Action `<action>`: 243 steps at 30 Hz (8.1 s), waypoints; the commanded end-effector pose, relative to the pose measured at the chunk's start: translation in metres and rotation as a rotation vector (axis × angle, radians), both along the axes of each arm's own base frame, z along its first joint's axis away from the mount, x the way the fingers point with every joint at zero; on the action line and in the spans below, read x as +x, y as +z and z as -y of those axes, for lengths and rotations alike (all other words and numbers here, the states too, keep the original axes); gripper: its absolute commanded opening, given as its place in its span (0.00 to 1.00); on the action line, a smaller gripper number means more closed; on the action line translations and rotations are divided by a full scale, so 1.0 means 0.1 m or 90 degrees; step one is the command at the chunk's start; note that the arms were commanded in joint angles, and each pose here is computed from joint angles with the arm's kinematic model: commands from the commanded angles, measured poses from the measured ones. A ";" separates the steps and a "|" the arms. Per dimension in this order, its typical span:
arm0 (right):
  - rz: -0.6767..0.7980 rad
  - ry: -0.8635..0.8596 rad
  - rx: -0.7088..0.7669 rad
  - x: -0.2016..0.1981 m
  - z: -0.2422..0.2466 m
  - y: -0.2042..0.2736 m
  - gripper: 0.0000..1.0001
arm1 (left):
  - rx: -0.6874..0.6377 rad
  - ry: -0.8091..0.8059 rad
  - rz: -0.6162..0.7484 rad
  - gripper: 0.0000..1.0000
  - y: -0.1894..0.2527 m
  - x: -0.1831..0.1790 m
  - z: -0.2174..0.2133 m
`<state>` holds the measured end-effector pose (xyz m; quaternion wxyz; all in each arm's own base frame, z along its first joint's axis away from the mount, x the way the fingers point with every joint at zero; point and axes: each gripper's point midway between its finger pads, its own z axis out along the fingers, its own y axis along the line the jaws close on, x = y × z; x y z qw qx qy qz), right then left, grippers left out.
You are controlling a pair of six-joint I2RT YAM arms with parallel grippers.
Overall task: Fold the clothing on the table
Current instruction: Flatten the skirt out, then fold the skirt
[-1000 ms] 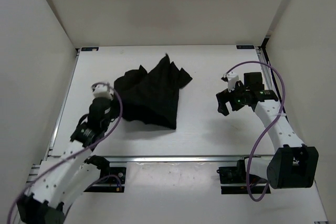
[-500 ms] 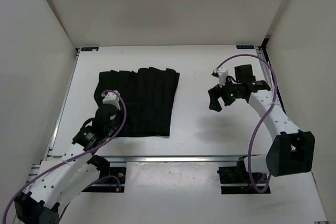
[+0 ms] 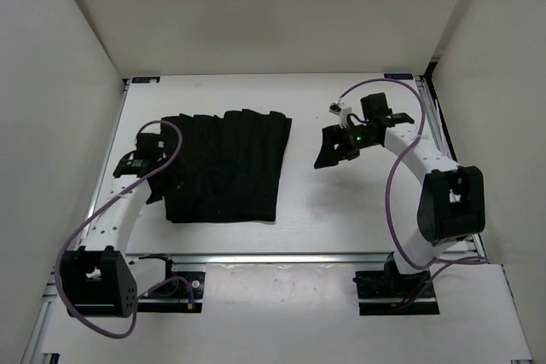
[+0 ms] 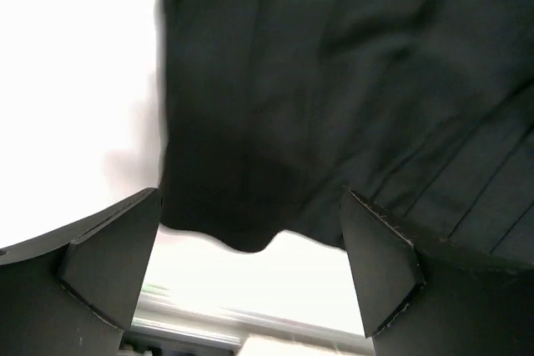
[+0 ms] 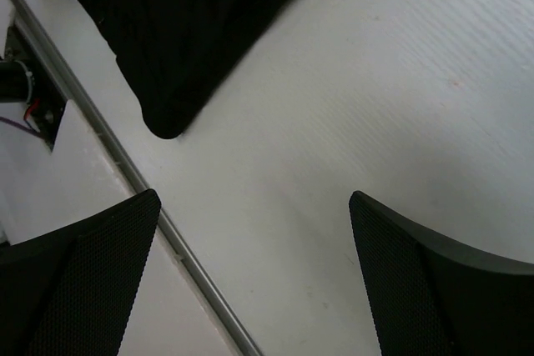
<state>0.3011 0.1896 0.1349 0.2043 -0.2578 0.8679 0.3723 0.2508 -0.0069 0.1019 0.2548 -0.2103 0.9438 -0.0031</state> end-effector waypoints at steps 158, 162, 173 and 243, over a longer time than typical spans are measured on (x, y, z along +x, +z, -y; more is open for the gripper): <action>-0.116 -0.147 0.010 0.83 0.60 -0.16 0.01 | -0.456 -0.081 0.083 0.00 -0.25 0.40 1.50; 0.018 -0.105 0.047 1.42 0.37 0.44 0.00 | -0.454 -0.205 0.175 0.00 0.57 1.65 1.86; -0.068 -0.131 0.073 0.86 0.72 0.24 0.00 | -0.447 -0.246 0.224 0.00 0.55 1.16 2.10; -0.269 -0.100 -0.130 -0.72 0.97 -1.15 0.63 | -0.420 -0.271 -0.017 0.73 -0.66 -1.04 2.43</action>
